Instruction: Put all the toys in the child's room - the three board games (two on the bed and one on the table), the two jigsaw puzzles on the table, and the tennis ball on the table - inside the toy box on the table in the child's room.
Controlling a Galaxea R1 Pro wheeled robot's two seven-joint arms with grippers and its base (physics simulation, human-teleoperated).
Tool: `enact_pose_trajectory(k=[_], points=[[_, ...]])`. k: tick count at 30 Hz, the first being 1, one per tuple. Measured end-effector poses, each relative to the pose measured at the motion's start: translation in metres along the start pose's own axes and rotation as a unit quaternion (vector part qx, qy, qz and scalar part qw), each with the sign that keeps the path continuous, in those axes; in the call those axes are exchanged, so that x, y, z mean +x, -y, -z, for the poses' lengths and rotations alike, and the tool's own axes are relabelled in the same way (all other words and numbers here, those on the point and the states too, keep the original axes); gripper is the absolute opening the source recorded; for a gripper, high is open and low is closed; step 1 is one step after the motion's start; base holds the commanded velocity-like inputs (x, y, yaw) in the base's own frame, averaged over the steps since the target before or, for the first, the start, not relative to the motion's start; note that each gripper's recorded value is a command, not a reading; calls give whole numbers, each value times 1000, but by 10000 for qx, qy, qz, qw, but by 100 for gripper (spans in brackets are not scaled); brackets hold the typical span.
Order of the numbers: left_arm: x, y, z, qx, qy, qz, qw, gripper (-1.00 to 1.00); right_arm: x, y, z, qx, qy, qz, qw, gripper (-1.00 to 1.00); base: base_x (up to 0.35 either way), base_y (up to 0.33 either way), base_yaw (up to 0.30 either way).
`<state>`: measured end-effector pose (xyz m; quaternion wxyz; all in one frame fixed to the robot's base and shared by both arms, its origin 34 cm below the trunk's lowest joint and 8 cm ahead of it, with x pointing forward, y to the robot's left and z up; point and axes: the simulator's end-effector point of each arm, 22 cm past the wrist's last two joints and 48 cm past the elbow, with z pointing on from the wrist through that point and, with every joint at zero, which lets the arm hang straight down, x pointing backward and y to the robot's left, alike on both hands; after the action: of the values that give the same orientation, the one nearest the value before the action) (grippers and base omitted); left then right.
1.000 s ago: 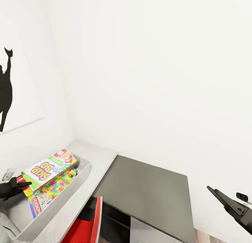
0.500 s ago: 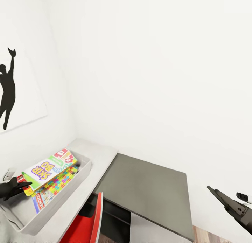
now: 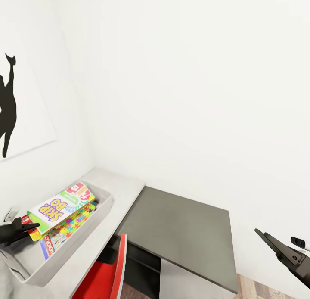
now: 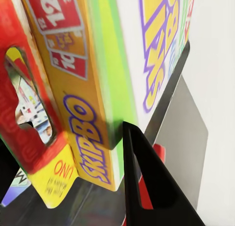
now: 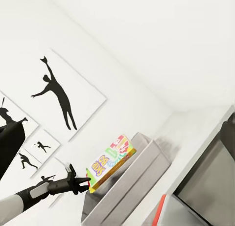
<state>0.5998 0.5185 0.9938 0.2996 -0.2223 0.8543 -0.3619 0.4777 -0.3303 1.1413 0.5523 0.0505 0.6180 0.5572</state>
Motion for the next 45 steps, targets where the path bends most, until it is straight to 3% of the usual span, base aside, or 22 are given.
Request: enact_pose_trajectory(k=[45], points=[[11, -24, -16, -182, -188, 171, 9995, -100, 12, 22, 0, 218, -119, -204, 9995, 100, 0, 0, 0]])
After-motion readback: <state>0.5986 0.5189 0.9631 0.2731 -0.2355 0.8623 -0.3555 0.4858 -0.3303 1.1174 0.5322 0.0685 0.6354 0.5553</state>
